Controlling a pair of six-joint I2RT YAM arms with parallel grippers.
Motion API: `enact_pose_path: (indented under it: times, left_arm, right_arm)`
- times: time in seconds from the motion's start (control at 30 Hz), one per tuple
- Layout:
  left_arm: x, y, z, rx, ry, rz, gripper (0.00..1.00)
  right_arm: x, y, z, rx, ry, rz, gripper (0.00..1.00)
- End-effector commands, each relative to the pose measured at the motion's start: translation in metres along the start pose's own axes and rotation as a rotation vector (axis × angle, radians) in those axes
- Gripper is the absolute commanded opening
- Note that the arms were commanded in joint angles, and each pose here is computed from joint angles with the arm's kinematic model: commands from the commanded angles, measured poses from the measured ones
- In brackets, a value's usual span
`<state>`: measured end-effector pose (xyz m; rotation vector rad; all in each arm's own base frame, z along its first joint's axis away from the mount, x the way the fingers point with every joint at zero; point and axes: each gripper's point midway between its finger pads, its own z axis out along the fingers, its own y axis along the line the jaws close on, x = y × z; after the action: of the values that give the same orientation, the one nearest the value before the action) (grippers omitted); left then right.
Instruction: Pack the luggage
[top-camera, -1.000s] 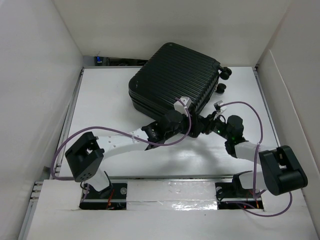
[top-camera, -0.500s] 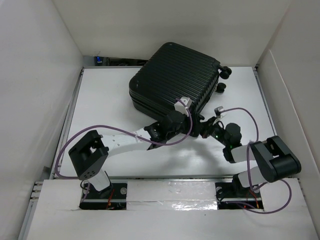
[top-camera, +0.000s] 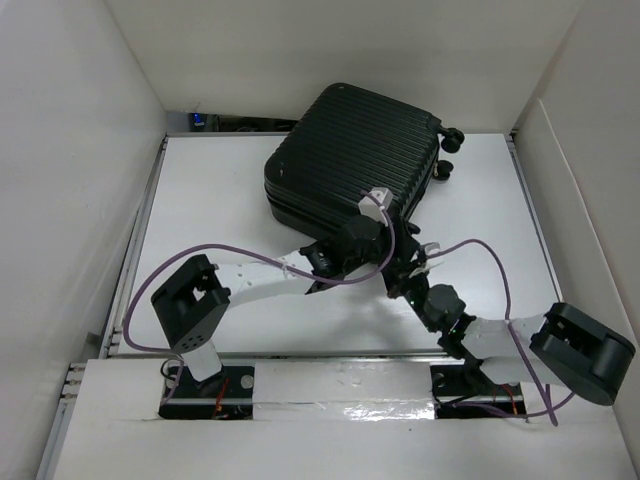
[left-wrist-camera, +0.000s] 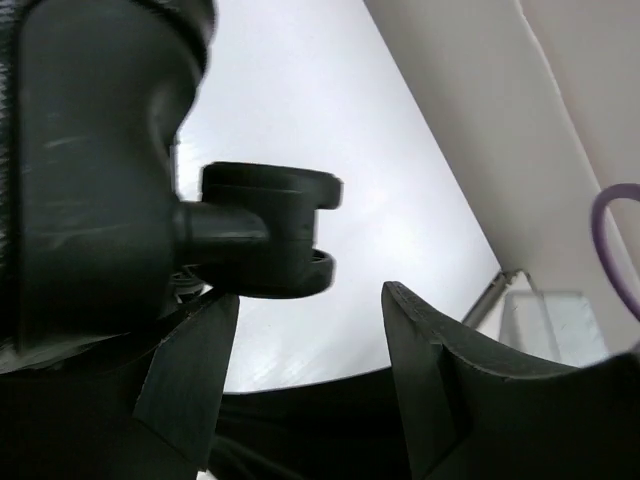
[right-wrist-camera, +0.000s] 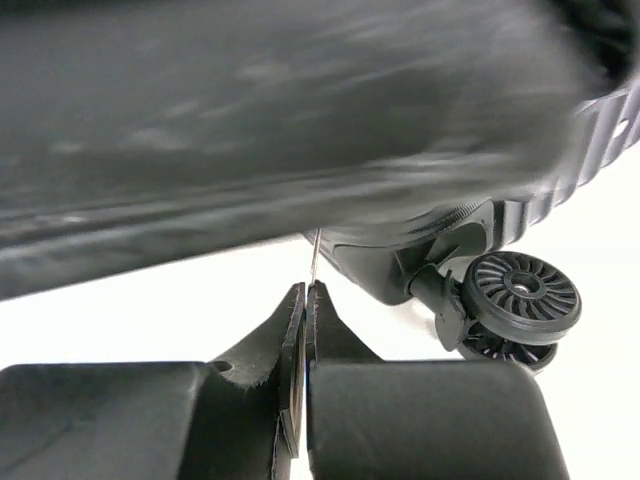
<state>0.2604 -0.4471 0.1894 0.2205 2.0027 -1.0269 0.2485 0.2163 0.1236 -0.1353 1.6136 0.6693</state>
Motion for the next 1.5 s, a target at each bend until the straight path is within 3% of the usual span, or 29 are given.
enact_pose_path:
  times: [0.0, 0.27, 0.43, 0.57, 0.63, 0.7, 0.73, 0.8, 0.83, 0.97, 1.17, 1.2, 1.23, 1.27, 1.3, 1.37, 1.47]
  left_arm:
    - [-0.1, -0.041, -0.001, 0.12, -0.258, -0.038, 0.57]
    - [-0.099, -0.094, -0.021, 0.304, -0.096, -0.015, 0.72]
    - [-0.131, -0.099, -0.054, 0.295, -0.166, 0.011, 0.77]
    - [-0.207, -0.024, -0.099, 0.058, -0.426, -0.032, 0.79]
    - [-0.25, 0.037, -0.121, -0.093, -0.542, -0.091, 0.8]
    - [-0.27, 0.088, -0.131, -0.22, -0.579, -0.129, 0.8]
    - [-0.294, 0.137, -0.142, -0.321, -0.629, -0.186, 0.77]
    - [-0.3, 0.181, -0.147, -0.377, -0.589, -0.218, 0.76]
    - [-0.315, 0.224, -0.16, -0.467, -0.613, -0.248, 0.75]
    - [-0.311, 0.312, -0.184, -0.632, -0.555, -0.286, 0.73]
    - [-0.248, 0.358, -0.16, -0.648, -0.391, -0.326, 0.73]
    - [-0.247, 0.357, -0.155, -0.613, -0.41, -0.34, 0.72]
    - [-0.231, 0.364, -0.148, -0.607, -0.382, -0.36, 0.72]
    - [-0.229, 0.362, -0.142, -0.573, -0.37, -0.365, 0.72]
    - [-0.227, 0.364, -0.138, -0.565, -0.359, -0.368, 0.72]
    - [-0.225, 0.368, -0.128, -0.575, -0.329, -0.353, 0.72]
    - [-0.219, 0.364, -0.113, -0.587, -0.27, -0.308, 0.72]
  right_arm:
    - [-0.018, 0.06, 0.004, -0.151, -0.058, 0.004, 0.0]
    - [0.005, 0.106, 0.037, -0.201, -0.035, 0.021, 0.0]
    - [0.013, 0.108, 0.046, -0.146, -0.093, 0.091, 0.0]
    - [0.023, 0.089, 0.023, -0.109, -0.052, 0.117, 0.0]
    - [0.026, 0.084, 0.013, -0.113, -0.012, 0.104, 0.0]
    - [0.029, 0.087, 0.009, -0.127, 0.019, 0.087, 0.0]
    - [0.031, 0.091, 0.003, -0.139, 0.043, 0.073, 0.0]
    - [0.03, 0.093, -0.001, -0.141, 0.054, 0.065, 0.0]
    - [0.028, 0.092, -0.004, -0.138, 0.062, 0.063, 0.0]
    - [0.028, 0.1, -0.023, -0.19, 0.112, 0.061, 0.0]
    - [0.044, 0.095, -0.055, -0.177, 0.279, 0.033, 0.0]
    - [0.032, 0.102, -0.055, -0.192, 0.274, 0.051, 0.03]
    - [0.041, 0.098, -0.061, -0.185, 0.332, 0.015, 0.16]
    - [0.041, 0.099, -0.063, -0.193, 0.359, -0.002, 0.49]
    - [0.022, 0.112, -0.062, -0.221, 0.346, 0.013, 0.62]
    - [0.022, 0.112, -0.075, -0.244, 0.43, -0.041, 0.78]
    - [-0.019, 0.116, -0.087, -0.274, 0.389, -0.016, 0.8]
